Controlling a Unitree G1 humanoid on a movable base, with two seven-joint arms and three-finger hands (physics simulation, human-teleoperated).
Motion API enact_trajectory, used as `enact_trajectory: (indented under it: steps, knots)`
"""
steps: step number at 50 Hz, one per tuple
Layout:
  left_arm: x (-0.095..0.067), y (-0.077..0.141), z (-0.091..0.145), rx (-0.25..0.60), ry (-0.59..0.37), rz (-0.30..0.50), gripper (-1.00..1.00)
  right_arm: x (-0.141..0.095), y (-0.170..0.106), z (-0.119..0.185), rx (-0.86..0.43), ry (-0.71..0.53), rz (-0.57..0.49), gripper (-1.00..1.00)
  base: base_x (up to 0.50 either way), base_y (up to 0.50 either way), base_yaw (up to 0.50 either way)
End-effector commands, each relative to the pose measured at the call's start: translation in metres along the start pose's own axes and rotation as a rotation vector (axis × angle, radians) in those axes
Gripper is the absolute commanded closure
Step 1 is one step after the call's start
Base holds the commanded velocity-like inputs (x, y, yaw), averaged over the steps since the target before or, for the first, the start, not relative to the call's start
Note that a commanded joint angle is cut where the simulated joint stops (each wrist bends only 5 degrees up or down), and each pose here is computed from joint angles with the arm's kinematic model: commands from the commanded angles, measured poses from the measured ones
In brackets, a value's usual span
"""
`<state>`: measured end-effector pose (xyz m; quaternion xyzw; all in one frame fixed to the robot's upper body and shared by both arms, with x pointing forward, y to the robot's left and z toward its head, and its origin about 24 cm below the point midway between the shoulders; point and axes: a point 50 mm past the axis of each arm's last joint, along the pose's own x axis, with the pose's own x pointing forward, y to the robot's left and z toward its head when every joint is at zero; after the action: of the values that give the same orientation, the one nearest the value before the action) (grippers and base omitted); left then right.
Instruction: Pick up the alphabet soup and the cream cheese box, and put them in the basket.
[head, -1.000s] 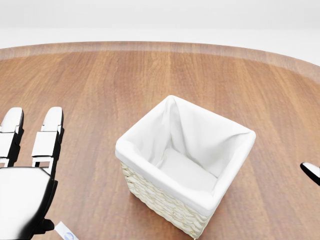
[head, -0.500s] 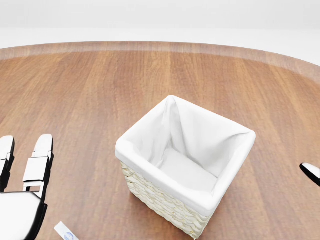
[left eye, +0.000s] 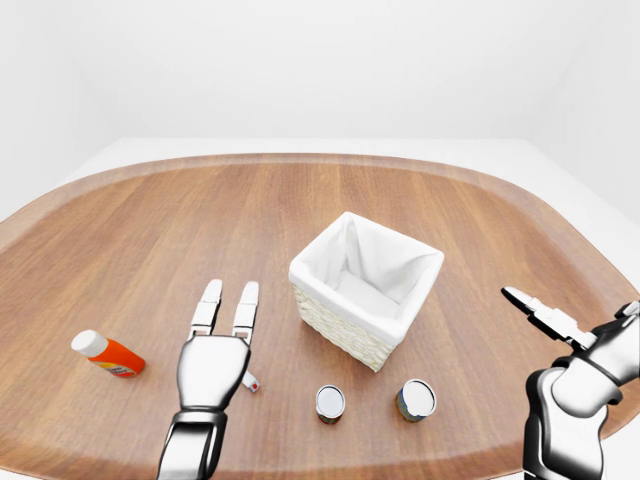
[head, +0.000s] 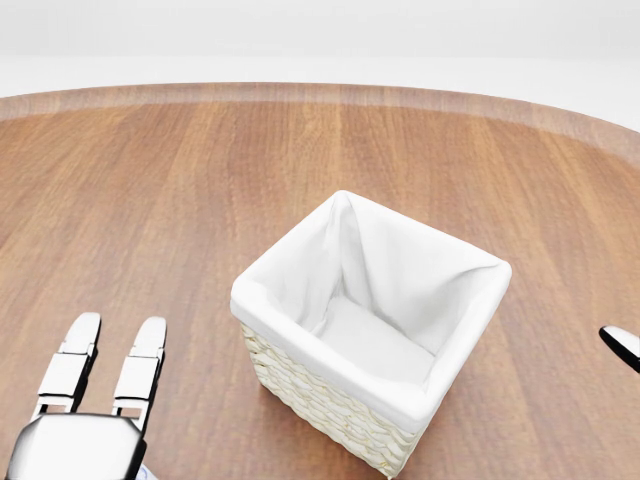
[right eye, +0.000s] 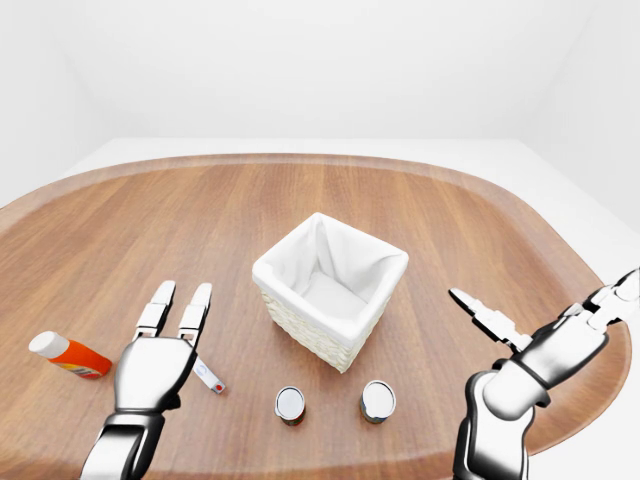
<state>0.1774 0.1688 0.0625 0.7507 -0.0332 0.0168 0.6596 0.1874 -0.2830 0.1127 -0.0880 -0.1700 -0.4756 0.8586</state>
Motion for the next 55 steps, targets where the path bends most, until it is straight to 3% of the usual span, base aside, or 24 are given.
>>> enact_trajectory:
  steps: [1,19,55]
  knots:
    - [0.000,-0.025,0.013,0.045,-0.088,-0.051,-1.00,0.000,0.001,-0.001,-0.001,-0.001,0.002,-1.00,0.00,0.00,0.00]
    - [-0.005,-0.061,0.015,0.021,-0.131,-0.128,-1.00,0.000,0.001,-0.001,-0.003,-0.003,0.003,-1.00,0.00,0.00,0.00]
    - [-0.006,-0.104,0.009,-0.001,-0.117,-0.212,-1.00,-0.001,0.000,0.000,-0.006,-0.005,0.004,-1.00,0.00,0.00,0.00]
